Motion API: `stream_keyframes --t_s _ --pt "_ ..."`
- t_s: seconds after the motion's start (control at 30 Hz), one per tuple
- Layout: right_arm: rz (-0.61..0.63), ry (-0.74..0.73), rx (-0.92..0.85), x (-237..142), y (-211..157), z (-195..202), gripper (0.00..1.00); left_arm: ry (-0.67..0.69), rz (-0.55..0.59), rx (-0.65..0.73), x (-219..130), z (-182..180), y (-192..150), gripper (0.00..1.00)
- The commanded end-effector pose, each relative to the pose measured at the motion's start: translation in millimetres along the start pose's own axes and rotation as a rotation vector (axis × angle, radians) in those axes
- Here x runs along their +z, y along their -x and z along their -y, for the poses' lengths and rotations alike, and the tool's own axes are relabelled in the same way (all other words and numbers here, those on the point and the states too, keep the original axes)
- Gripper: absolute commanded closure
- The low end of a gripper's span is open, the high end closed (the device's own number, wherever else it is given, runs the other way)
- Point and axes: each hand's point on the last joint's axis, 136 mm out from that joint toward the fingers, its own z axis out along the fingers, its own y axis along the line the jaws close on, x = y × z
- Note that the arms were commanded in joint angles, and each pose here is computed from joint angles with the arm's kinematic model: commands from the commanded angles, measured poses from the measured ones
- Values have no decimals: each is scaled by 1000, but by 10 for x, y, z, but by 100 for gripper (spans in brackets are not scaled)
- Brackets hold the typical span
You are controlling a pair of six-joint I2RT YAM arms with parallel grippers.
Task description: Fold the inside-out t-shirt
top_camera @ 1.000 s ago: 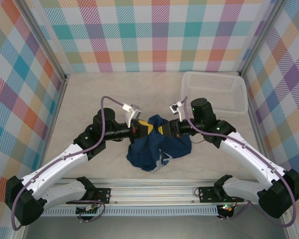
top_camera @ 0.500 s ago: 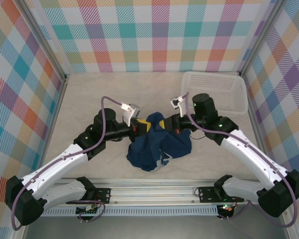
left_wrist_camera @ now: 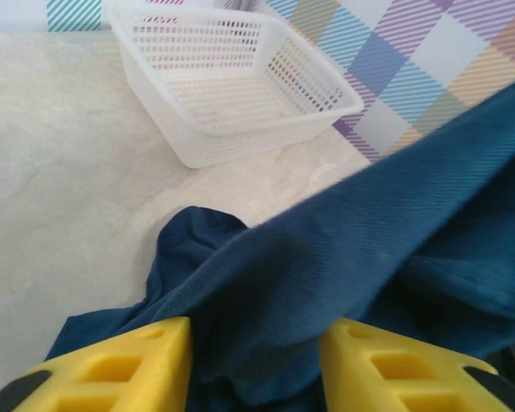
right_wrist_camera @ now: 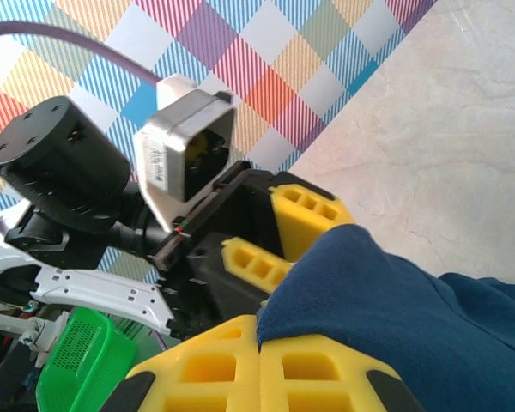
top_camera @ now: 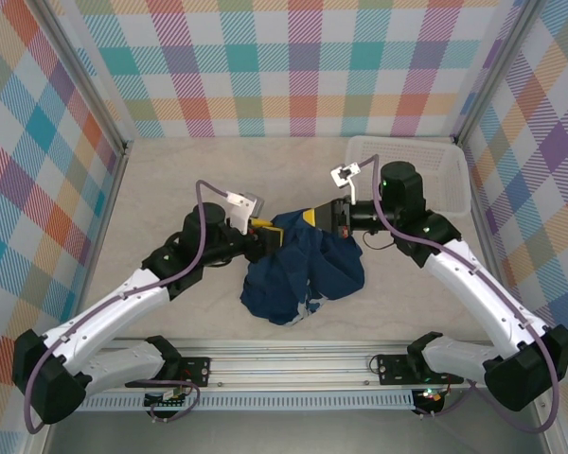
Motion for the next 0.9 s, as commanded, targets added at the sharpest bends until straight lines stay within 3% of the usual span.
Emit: stream_keyframes --t_s 0.0,0.2,0.47,0.57,0.7,0.73,0.87 --pt "30 48 -29 -14 146 -114 100 -31 39 11 -138 86 67 53" --pt "26 37 -12 32 167 -46 100 -46 50 13 -135 141 30 50" --pt "5 80 -5 80 146 -60 100 44 -42 2 298 -38 44 50" --pt "-1 65 -10 66 116 -34 100 97 -35 -13 396 -139 95 65" --pt "25 10 -18 -24 139 37 100 76 -11 -14 360 -92 151 96" --pt "31 -10 -19 -37 151 66 100 68 4 -15 323 -70 181 100" --pt "69 -151 2 -79 237 342 100 12 92 -29 134 14 387 100"
